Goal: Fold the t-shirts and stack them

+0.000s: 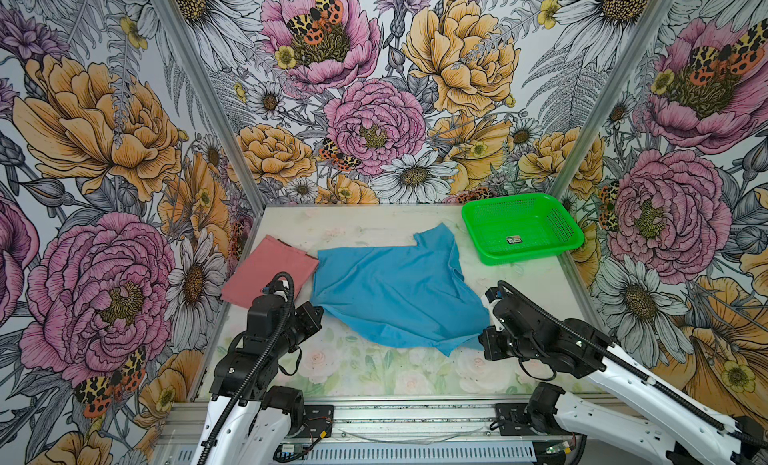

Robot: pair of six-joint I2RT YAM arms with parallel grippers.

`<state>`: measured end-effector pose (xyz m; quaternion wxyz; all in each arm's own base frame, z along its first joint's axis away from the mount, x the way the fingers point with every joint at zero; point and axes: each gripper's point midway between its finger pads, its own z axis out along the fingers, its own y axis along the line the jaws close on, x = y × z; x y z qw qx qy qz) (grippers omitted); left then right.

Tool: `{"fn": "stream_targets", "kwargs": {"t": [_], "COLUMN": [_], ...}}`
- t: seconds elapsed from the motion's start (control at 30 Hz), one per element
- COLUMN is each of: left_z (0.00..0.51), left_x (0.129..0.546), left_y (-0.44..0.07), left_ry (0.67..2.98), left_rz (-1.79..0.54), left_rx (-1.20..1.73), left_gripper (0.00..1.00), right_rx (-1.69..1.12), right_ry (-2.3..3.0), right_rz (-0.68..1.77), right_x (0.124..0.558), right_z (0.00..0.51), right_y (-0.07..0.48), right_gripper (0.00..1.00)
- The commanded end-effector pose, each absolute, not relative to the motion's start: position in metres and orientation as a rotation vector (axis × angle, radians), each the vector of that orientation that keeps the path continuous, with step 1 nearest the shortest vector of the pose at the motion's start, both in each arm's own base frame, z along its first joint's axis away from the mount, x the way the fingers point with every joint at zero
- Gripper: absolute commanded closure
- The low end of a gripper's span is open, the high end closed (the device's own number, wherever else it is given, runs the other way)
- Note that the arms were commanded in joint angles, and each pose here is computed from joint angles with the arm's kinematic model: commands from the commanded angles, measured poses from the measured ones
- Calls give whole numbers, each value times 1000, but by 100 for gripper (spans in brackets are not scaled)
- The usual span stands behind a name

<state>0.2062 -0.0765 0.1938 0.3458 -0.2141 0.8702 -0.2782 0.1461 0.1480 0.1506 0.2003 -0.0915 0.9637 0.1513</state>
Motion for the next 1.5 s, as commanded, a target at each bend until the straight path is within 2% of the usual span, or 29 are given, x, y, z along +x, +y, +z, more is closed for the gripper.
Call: {"fn": "stream_targets", "kwargs": {"t": [0.0,0.13,0.3,0.53,0.67,0.87,1.03,1.13,1.2,1.27,1.37,1.47], "left_z": [167,146,109,58,35,10,4,25,73,136,238,330], "left_x": [224,236,239,235,242,281,356,410,441,454,447,418], "left_y": [-77,-87,-88,-91,-96,-95,-95,-108,-112,-107,-95,-80], "left_ry": [2309,2362,2417,2476,2509,2538,2529,2476,2371,2263,2144,2012], "left_rz": [-604,-548,-502,-486,-484,-427,-427,-541,-647,-666,-637,-659], "left_rx": [-591,-566,-588,-655,-669,-680,-677,-603,-556,-501,-401,-323], "left_gripper": [100,100,100,100,100,100,100,100,100,100,100,100], "right_rx": [-162,-99,-73,0,26,79,73,6,-74,-113,-156,-188], "right_ry": [2656,2758,2865,2919,2932,2926,2915,2856,2784,2669,2469,2303], "right_rz": [419,233,107,33,-57,-130,-51,47,83,95,138,156], "right_x": [177,201,209,209,227,277,331,370,392,407,411,397], "right_z": [134,84,33,-7,-19,-26,-21,5,48,104,200,286], "right_y": [161,156,161,160,154,135,139,155,168,171,168,158], "right_gripper": [100,100,100,100,100,100,100,100,100,100,100,100]}}
